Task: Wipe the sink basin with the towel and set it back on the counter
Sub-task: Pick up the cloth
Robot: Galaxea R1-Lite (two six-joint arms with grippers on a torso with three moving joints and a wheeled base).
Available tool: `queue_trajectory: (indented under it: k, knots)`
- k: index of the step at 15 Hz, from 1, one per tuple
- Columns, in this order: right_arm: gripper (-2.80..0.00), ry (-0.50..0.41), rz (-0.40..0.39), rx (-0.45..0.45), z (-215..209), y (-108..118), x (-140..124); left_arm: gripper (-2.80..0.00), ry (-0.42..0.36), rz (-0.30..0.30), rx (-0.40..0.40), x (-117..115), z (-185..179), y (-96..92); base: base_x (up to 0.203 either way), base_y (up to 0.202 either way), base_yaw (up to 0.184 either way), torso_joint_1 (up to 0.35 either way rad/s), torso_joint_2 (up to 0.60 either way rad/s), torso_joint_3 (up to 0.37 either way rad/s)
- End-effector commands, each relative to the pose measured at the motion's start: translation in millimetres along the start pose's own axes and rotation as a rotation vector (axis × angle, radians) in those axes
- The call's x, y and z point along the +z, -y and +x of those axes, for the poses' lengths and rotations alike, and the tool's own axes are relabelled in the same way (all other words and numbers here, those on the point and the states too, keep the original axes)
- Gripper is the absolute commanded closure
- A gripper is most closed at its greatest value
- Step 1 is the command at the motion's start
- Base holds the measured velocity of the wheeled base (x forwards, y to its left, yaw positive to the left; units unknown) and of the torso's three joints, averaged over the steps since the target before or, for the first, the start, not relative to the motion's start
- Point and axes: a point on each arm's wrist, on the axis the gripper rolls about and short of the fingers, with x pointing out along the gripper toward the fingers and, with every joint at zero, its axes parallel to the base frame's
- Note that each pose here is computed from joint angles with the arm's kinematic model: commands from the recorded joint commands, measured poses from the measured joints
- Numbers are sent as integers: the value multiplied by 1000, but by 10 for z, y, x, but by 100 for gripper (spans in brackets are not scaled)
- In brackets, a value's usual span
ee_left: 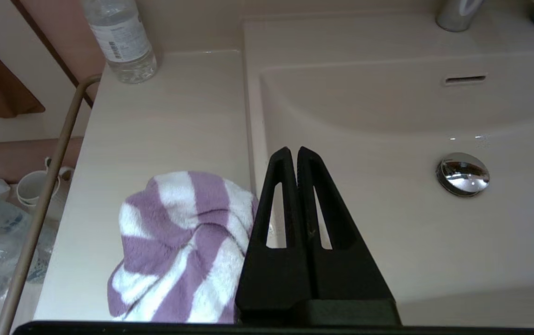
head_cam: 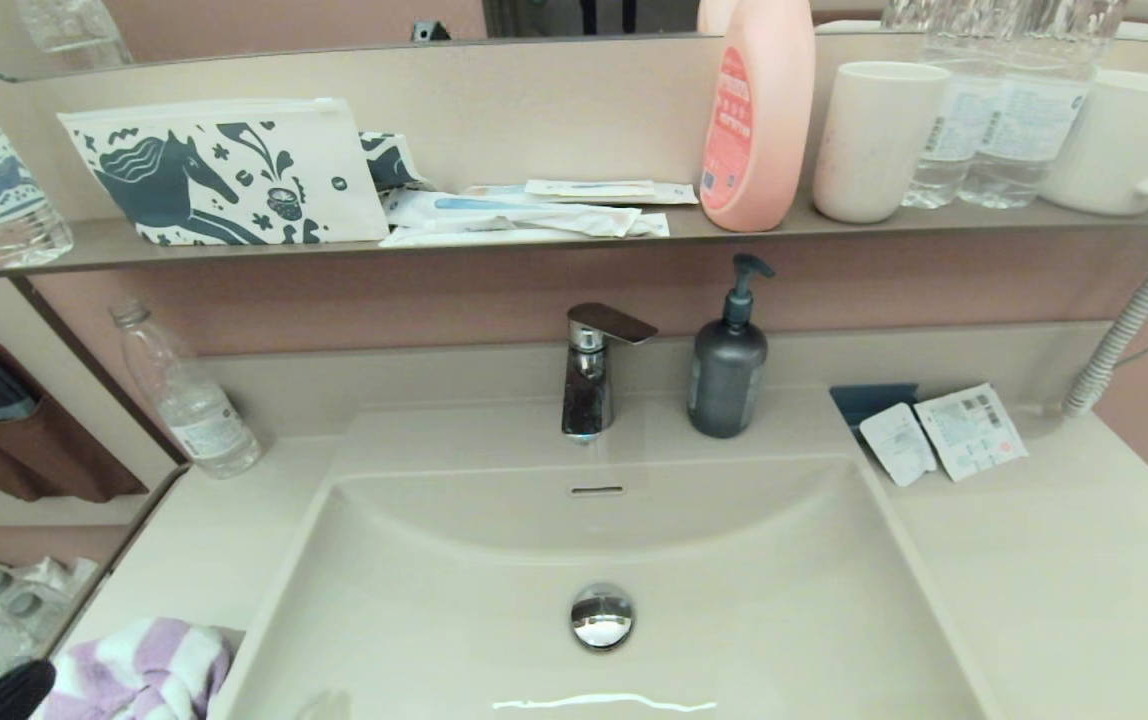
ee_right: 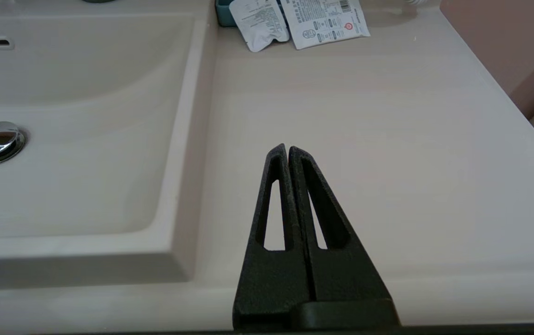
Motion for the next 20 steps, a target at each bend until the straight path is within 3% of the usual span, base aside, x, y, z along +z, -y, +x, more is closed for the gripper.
queue_trajectory:
  k: [1, 4, 6, 12, 18, 20]
  knots:
    - [0, -1, -1, 1, 1, 0, 0, 0, -188, -5, -4, 106, 382, -20, 0, 0, 0, 0, 0, 0]
    - [0, -1, -1, 1, 1, 0, 0, 0, -351, -9, 26, 217, 761, -66, 0, 0, 0, 0, 0, 0]
    - [0, -1, -1, 1, 1, 0, 0, 0, -508, 11, 67, 214, 889, -138, 0, 0, 0, 0, 0, 0]
    - [0, -1, -1, 1, 1, 0, 0, 0, -715, 88, 292, 272, 969, -525, 0, 0, 0, 0, 0, 0]
    - [0, -1, -1, 0, 1, 0, 0, 0, -728, 89, 299, 401, 1004, -557, 0, 0, 0, 0, 0, 0]
    - [0, -1, -1, 1, 1, 0, 0, 0, -779, 67, 285, 436, 1014, -563, 0, 0, 0, 0, 0, 0]
